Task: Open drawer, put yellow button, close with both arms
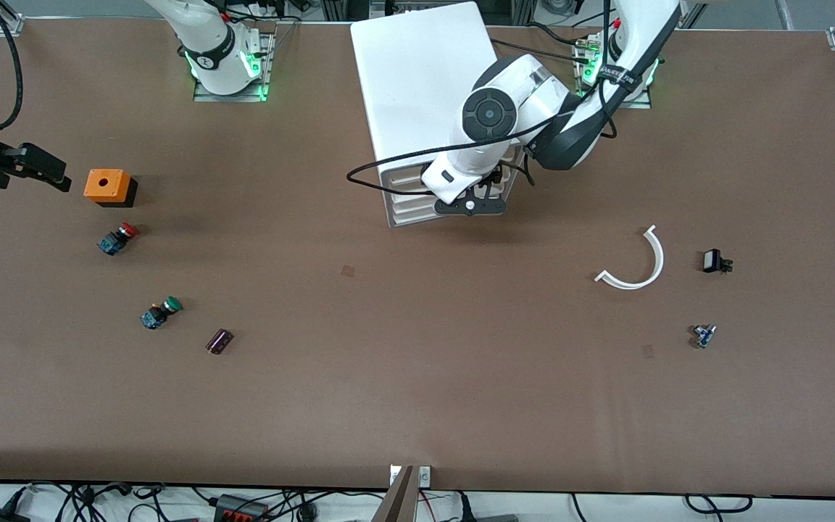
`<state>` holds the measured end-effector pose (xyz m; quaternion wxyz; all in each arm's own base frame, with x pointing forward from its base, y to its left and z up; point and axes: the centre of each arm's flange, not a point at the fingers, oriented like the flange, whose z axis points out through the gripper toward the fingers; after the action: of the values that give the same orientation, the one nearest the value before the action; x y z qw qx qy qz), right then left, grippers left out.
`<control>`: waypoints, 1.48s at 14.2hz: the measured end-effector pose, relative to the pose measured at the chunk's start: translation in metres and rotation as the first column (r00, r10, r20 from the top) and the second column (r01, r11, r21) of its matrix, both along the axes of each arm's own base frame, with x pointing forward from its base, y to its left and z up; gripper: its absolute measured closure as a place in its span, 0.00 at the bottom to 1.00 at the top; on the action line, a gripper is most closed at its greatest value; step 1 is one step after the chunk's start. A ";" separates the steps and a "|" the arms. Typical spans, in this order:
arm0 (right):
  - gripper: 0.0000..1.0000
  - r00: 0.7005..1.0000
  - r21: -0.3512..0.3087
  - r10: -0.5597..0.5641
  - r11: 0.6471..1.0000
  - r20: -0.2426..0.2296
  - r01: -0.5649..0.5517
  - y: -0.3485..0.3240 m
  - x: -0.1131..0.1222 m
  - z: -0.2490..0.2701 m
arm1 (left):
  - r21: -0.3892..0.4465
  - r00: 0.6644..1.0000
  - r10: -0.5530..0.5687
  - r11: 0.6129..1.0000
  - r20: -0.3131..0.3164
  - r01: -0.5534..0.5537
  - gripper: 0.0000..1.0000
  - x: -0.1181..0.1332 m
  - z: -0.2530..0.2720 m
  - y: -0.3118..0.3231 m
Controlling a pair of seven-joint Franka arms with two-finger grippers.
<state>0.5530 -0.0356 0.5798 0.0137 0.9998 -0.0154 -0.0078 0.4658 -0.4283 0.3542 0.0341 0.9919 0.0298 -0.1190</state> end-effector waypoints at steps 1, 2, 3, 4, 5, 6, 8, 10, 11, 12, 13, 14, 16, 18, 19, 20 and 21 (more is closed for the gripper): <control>0.00 1.000 0.000 0.001 1.000 0.002 -0.001 0.001 0.000 0.000 | 0.000 1.000 0.006 1.000 0.001 -0.006 0.00 0.003 0.001 0.003; 0.00 1.000 0.000 0.002 1.000 0.004 -0.002 0.001 0.000 0.000 | -0.001 1.000 0.015 1.000 0.004 -0.015 0.00 0.006 0.002 0.007; 0.00 1.000 0.000 0.001 1.000 0.004 -0.001 0.001 0.001 0.000 | 0.000 1.000 0.027 1.000 0.015 -0.027 0.00 0.013 0.005 0.014; 0.00 1.000 -0.001 0.001 1.000 0.005 -0.001 0.001 0.001 0.000 | 0.006 0.999 0.038 0.999 0.039 -0.038 0.00 0.025 0.011 0.026; 0.00 1.000 -0.001 0.001 1.000 0.005 -0.001 0.000 0.001 0.000 | 0.016 0.997 0.044 0.999 0.068 -0.045 0.00 0.041 0.019 0.043; 0.00 1.000 -0.001 0.001 1.000 0.006 -0.001 0.000 0.001 0.000 | 0.034 0.995 0.036 0.999 0.093 -0.040 0.00 0.058 0.029 0.064; 0.00 1.000 -0.001 0.000 1.000 0.005 0.000 0.000 0.001 0.000 | 0.066 0.992 0.011 0.998 0.122 -0.019 0.00 0.093 0.055 0.114; 0.00 1.000 -0.001 -0.001 1.000 0.003 0.001 -0.001 0.001 -0.002 | 0.071 0.992 -0.009 0.997 0.125 0.000 0.00 0.125 0.088 0.175; 0.00 1.000 -0.001 -0.001 1.000 0.006 0.001 -0.001 0.001 -0.002 | 0.068 0.992 -0.025 0.998 0.126 0.016 0.00 0.136 0.103 0.206; 0.00 1.000 -0.001 -0.001 1.000 0.009 0.001 -0.001 0.001 -0.002 | 0.066 0.991 -0.045 0.997 0.129 0.037 0.00 0.145 0.117 0.233; 0.00 1.000 -0.001 -0.001 1.000 0.012 0.001 -0.001 0.002 -0.002 | 0.067 0.989 -0.070 0.996 0.129 0.061 0.00 0.149 0.129 0.257; 0.00 1.000 -0.001 -0.001 1.000 0.014 0.001 -0.001 0.002 -0.002 | 0.068 0.986 -0.103 0.993 0.129 0.095 0.00 0.150 0.142 0.278; 0.00 1.000 -0.001 -0.001 1.000 0.015 0.001 -0.001 0.002 -0.002 | 0.074 0.970 -0.198 0.979 0.143 0.189 0.00 0.146 0.172 0.307; 0.00 1.000 -0.002 -0.001 1.000 0.018 0.001 -0.001 0.002 -0.002 | 0.087 0.963 -0.230 0.972 0.141 0.220 0.00 0.134 0.201 0.336; 0.00 1.000 -0.002 0.000 1.000 0.018 0.000 -0.001 0.002 -0.002 | 0.072 0.961 -0.231 0.972 0.150 0.223 0.00 0.128 0.215 0.352; 0.00 1.000 -0.002 0.000 1.000 0.019 0.000 0.000 0.002 -0.002 | 0.058 0.961 -0.226 0.974 0.160 0.219 0.00 0.123 0.227 0.369; 0.00 1.000 -0.002 0.001 1.000 0.020 -0.001 0.000 0.002 -0.002 | 0.055 0.962 -0.215 0.976 0.170 0.209 0.00 0.118 0.234 0.383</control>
<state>0.5554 -0.0356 0.5781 0.0144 0.9998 -0.0150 0.0020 0.5835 -0.0451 0.5883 0.0055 0.9964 -0.0775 -0.0341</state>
